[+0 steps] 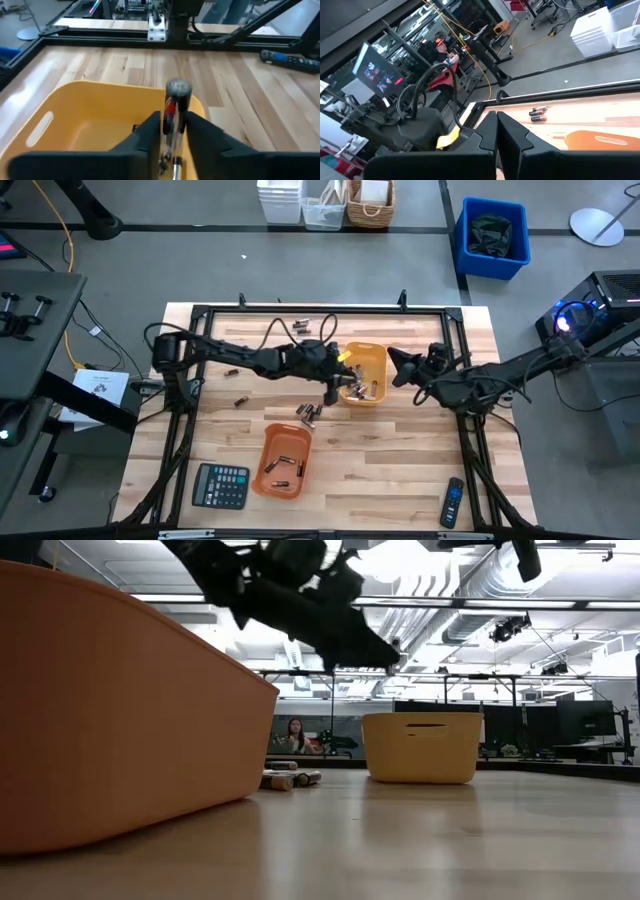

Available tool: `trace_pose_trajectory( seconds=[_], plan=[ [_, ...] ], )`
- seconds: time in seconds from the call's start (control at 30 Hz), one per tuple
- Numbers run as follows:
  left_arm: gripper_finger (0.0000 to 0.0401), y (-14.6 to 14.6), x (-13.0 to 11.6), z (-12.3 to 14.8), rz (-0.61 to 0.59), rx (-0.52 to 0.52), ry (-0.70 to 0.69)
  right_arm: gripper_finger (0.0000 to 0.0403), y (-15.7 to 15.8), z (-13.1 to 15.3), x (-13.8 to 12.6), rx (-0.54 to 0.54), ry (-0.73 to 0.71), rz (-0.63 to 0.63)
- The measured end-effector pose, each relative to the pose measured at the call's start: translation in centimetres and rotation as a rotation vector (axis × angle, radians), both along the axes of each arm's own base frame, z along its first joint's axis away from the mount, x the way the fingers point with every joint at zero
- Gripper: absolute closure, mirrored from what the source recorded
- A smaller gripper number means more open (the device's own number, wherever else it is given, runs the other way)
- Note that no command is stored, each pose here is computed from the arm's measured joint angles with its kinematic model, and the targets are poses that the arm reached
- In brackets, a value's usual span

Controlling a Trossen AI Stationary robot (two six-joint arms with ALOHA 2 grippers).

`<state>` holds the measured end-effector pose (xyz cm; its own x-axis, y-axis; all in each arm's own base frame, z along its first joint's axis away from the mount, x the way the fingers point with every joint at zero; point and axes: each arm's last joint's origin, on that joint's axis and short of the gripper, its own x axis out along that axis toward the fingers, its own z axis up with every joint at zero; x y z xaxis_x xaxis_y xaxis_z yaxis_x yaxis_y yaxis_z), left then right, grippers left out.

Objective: Sort batteries
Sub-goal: Put the silver battery into the yellow bin, then put the black battery into the orange bin

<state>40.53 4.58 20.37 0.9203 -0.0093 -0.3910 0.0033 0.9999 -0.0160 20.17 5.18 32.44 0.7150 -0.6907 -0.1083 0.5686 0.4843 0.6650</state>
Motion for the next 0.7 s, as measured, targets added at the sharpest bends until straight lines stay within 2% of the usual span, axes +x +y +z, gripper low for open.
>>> trace_pose_trajectory(
  seconds=[0.17,0.33,0.57,0.7],
  plan=[
    [0.0232,0.1,1.2,0.6,-0.001,0.003,-0.018,0.0403,0.1,-0.3,0.3,0.000,0.011,0.007],
    [0.0179,0.9,0.1,3.9,0.013,-0.014,0.046,0.0403,0.2,-0.3,0.3,-0.004,0.015,0.011],
    [0.0178,1.6,-5.4,9.1,-0.033,-0.055,0.129,0.0403,0.2,-0.3,0.3,-0.002,0.021,0.034],
    [0.0188,1.3,-10.2,10.2,-0.009,-0.063,0.129,0.0403,0.3,-0.4,0.4,0.005,0.027,0.059]
  ],
)
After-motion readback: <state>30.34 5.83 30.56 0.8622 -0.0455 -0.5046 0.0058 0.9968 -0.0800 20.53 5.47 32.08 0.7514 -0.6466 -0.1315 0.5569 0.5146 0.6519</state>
